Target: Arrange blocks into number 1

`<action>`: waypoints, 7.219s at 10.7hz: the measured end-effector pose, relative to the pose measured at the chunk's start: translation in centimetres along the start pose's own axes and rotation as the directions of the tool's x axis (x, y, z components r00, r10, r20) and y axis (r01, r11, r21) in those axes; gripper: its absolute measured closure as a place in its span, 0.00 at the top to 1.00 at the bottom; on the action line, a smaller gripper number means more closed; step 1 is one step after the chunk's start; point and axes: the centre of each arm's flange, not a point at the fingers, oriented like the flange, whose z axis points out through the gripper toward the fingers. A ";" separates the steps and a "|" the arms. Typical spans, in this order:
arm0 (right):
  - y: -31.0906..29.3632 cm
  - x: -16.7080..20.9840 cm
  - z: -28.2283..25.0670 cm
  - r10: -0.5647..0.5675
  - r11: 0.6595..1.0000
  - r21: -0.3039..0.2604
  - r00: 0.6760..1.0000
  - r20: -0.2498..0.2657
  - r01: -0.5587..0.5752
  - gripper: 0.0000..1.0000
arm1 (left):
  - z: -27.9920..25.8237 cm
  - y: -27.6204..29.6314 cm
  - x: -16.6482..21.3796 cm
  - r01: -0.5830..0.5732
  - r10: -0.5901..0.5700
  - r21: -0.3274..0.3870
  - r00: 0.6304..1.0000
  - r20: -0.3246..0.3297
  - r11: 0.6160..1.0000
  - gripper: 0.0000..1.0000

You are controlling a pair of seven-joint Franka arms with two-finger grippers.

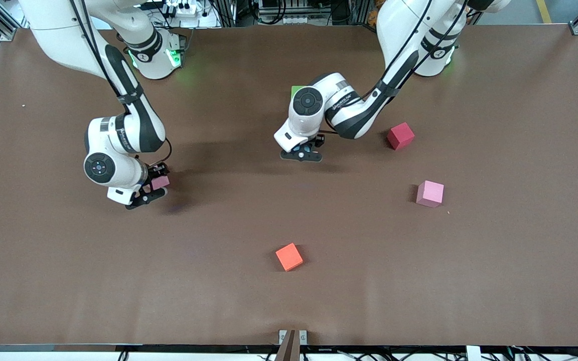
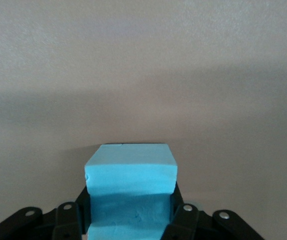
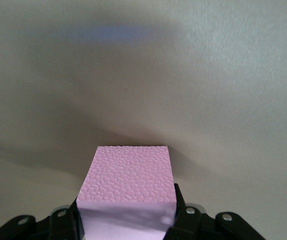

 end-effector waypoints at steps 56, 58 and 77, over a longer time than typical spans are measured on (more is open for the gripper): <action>-15.9 5.4 -29.4 0.395 0.918 0.105 0.878 -0.269 -0.381 1.00 | -47.1 -47.3 6.7 0.109 -0.097 0.040 0.968 -0.232 0.993 1.00; -11.0 3.0 -32.4 0.408 0.913 0.122 0.871 -0.275 -0.389 1.00 | -47.6 -46.5 6.4 0.097 -0.084 0.042 0.967 -0.240 0.994 1.00; 5.7 -7.4 -41.2 0.444 0.894 0.101 0.835 -0.324 -0.436 1.00 | -48.7 -44.4 5.2 0.064 -0.046 0.069 0.969 -0.242 0.996 1.00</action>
